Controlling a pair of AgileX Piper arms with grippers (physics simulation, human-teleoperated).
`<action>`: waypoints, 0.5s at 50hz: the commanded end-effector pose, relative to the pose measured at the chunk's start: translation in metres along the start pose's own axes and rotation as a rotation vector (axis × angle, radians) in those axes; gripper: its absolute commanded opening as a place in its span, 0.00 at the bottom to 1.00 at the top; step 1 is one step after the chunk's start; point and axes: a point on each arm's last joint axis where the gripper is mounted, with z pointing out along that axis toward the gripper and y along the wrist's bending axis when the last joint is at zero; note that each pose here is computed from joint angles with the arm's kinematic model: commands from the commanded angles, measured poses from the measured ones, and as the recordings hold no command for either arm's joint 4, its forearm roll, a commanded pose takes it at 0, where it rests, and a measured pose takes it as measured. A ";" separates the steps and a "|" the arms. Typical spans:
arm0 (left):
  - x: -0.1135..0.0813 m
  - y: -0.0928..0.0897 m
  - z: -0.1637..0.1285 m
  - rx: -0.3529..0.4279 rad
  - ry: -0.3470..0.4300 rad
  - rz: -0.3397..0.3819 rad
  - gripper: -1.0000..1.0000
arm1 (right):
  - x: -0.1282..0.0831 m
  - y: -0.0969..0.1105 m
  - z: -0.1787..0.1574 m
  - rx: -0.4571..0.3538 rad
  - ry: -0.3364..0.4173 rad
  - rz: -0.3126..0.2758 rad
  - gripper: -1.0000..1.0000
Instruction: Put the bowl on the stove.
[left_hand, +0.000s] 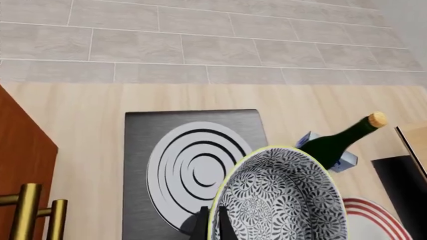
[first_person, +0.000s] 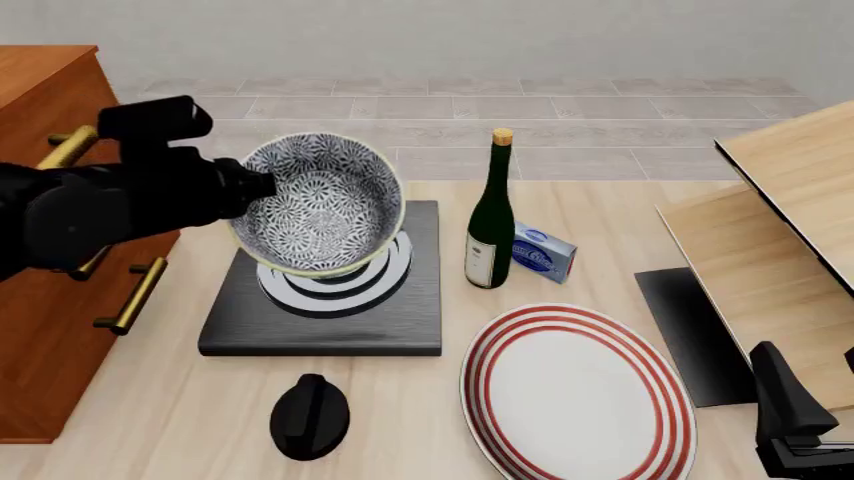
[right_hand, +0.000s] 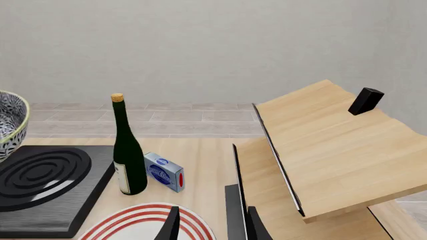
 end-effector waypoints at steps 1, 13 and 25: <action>-0.002 0.003 0.007 -0.004 -0.010 -0.008 0.00 | 0.000 0.000 0.000 0.000 0.000 0.000 1.00; 0.001 0.010 0.017 -0.021 -0.017 -0.001 0.00 | 0.000 0.000 0.000 0.000 0.000 0.000 1.00; 0.006 0.013 0.027 -0.029 -0.010 0.005 0.00 | 0.000 0.000 0.000 0.000 0.000 0.000 1.00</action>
